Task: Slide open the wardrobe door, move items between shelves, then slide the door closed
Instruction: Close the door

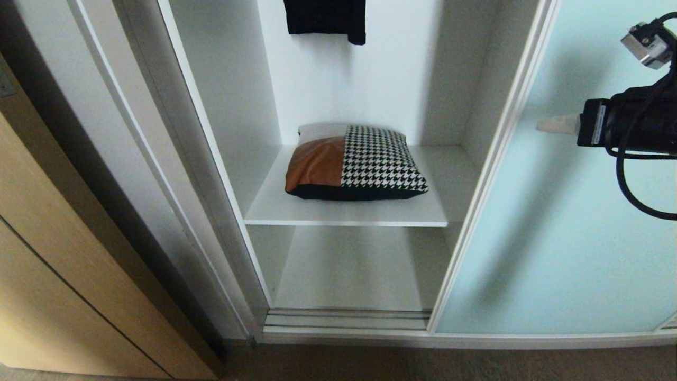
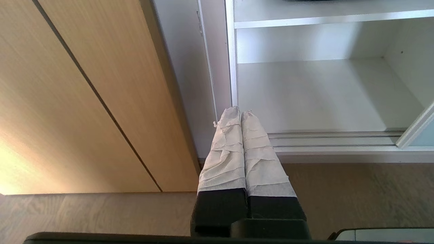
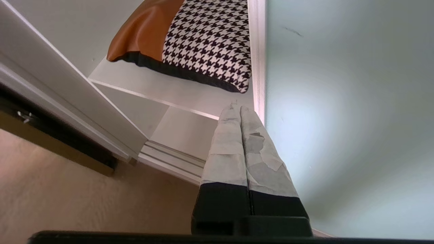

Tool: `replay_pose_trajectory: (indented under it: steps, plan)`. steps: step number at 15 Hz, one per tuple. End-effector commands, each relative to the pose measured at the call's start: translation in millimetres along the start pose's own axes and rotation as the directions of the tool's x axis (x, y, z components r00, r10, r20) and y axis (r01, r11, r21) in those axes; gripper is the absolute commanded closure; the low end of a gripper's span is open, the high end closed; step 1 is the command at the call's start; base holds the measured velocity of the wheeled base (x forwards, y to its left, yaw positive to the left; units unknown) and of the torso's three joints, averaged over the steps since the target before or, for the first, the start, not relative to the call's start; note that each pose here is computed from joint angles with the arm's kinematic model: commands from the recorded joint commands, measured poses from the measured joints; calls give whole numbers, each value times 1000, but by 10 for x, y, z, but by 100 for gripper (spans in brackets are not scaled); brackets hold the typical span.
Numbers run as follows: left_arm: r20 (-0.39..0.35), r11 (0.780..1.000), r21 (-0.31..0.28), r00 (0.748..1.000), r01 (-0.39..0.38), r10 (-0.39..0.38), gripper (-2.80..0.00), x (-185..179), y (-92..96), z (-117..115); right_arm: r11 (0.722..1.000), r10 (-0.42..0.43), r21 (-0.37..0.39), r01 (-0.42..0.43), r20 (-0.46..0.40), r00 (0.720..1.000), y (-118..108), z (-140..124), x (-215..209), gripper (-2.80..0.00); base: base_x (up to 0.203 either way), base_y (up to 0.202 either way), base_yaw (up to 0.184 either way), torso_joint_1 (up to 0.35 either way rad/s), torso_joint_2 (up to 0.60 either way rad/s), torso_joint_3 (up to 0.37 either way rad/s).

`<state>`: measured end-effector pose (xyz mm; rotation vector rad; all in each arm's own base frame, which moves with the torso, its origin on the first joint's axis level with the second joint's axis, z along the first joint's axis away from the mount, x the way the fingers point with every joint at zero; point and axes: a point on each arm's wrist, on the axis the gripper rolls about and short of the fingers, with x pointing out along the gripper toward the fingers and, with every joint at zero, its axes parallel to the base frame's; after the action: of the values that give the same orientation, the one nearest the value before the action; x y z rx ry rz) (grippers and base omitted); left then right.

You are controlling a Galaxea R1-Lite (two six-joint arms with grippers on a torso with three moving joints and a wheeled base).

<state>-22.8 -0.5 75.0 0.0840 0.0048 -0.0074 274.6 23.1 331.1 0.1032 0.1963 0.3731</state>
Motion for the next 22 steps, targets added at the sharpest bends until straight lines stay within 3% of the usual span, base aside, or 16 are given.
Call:
replay_pose_trajectory:
  steps: [1,7,11,17,22]
  plan:
    - [1,1000,0,1000,-1,1,0,-1,-1,-3,999,-27,21,27,-21,999,-40,-39,161,0,0,0,0,0,0,0]
    - [1,1000,0,1000,0,0,0,0,0,-5,996,-79,32,80,-33,996,-57,-57,419,0,0,0,0,0,0,0]
    - [0,1000,0,1000,-1,1,0,0,-1,-4,992,-123,48,120,65,990,12,-23,624,0,0,0,0,0,0,0]
    - [1,1000,0,1000,0,0,0,0,0,-5,992,-121,48,119,58,991,26,-40,645,0,0,0,0,0,0,0]
    - [1,1000,0,1000,0,0,0,0,0,-5,1000,-5,22,4,55,998,455,-56,697,0,0,0,0,0,0,0]
